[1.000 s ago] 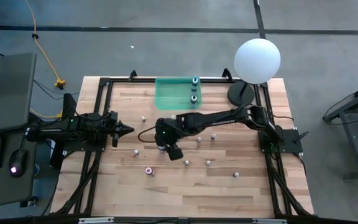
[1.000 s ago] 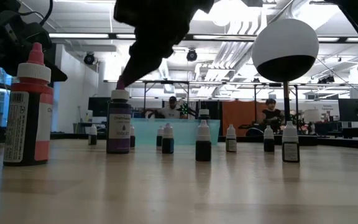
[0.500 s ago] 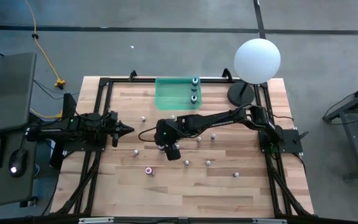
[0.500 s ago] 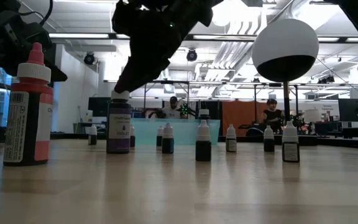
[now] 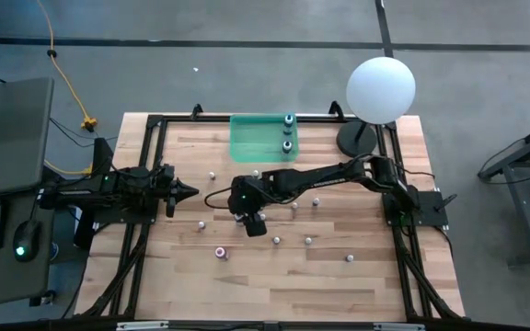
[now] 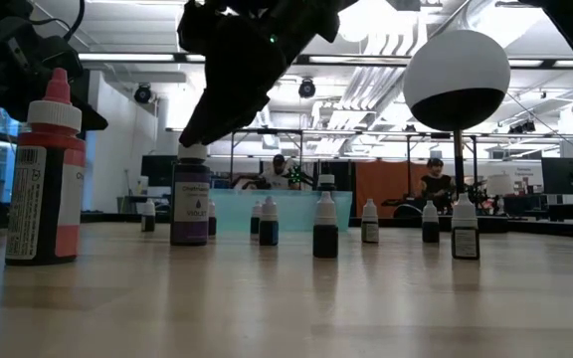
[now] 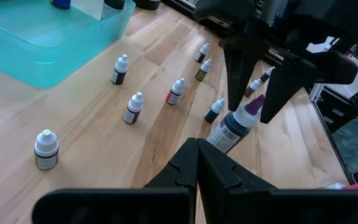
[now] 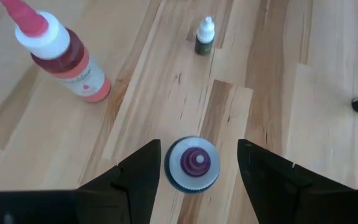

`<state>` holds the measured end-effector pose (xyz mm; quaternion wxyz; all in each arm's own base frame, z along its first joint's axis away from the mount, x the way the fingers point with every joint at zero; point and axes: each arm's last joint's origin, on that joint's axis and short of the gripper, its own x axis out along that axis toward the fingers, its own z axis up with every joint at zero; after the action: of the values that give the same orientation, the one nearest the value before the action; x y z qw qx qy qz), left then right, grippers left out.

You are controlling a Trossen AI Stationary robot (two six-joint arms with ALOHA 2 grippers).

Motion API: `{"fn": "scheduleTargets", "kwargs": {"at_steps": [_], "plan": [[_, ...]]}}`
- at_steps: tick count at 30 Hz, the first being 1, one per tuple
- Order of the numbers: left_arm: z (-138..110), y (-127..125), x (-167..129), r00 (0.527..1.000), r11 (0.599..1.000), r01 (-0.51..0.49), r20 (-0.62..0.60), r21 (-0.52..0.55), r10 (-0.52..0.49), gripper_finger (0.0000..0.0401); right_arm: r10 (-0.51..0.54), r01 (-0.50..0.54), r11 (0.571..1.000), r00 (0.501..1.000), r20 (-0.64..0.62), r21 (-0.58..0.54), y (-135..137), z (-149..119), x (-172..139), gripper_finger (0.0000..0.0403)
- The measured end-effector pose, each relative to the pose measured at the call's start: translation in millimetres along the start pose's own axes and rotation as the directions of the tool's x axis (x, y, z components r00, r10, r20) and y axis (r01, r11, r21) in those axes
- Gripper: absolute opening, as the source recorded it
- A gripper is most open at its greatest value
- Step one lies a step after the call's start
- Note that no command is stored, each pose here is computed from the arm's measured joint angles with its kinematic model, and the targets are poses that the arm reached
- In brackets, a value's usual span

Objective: Pick & Place food coloring
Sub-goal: Put the large purple food coloring into the bin

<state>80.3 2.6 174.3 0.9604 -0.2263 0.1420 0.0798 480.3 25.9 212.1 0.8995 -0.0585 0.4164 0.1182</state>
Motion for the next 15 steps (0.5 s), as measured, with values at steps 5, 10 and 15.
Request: {"fn": "scheduleTargets", "kwargs": {"at_steps": [5,10,15], "plan": [[0.0,0.0,0.0,1.0,1.0,0.0,0.0,0.0,0.0,0.0,0.001,-0.001,1.0,1.0,-0.01,0.001,-0.2,-1.9,3.0,0.0204],[0.1,0.0,0.0,1.0,1.0,0.0,0.0,0.0,0.0,0.0,-0.002,0.002,1.0,1.0,-0.013,0.002,-0.7,-2.9,5.3,0.0204],[0.1,0.0,0.0,1.0,1.0,0.0,0.0,0.0,0.0,0.0,-0.006,0.006,1.0,1.0,-0.017,0.004,-1.4,-3.6,6.1,0.0204]]}}
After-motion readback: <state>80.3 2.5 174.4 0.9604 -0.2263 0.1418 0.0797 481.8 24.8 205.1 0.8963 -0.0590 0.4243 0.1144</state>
